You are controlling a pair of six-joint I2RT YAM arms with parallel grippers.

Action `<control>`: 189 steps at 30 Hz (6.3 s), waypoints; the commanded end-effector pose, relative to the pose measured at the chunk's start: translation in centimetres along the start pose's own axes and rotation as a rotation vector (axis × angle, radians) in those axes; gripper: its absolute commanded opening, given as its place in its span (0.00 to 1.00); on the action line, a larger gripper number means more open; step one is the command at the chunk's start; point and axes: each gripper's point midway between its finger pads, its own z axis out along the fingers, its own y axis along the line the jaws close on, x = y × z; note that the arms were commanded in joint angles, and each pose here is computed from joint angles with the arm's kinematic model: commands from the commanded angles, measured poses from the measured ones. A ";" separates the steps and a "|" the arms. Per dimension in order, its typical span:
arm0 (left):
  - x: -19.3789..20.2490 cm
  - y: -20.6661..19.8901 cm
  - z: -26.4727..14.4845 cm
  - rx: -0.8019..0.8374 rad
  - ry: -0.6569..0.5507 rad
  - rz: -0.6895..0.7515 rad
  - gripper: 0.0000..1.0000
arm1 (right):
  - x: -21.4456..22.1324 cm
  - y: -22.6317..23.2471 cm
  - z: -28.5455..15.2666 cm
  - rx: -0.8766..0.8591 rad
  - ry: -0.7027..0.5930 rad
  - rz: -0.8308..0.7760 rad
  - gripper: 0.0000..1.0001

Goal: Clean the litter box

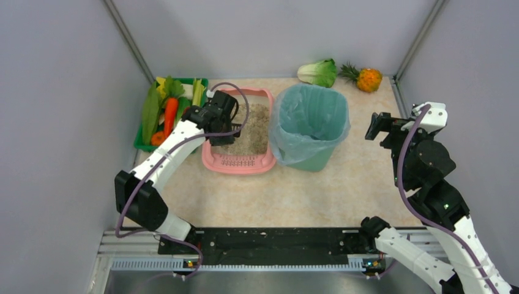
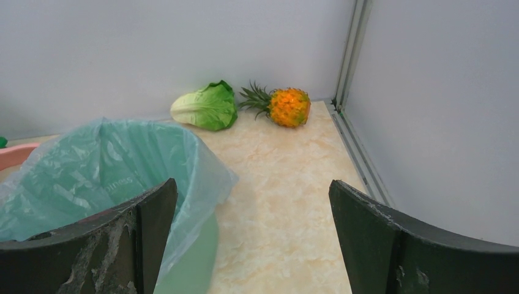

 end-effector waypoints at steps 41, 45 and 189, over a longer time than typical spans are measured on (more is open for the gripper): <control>-4.5 0.8 13.5 0.009 0.213 -0.044 0.00 | -0.9 -1.6 0.1 0.076 -0.044 -0.066 0.95; -5.7 1.1 14.5 0.005 0.169 -0.009 0.00 | -0.8 -1.6 0.1 0.083 -0.046 -0.071 0.95; 0.4 -3.2 4.1 0.403 0.023 0.112 0.00 | -1.3 0.7 0.3 -0.027 -0.051 0.008 0.95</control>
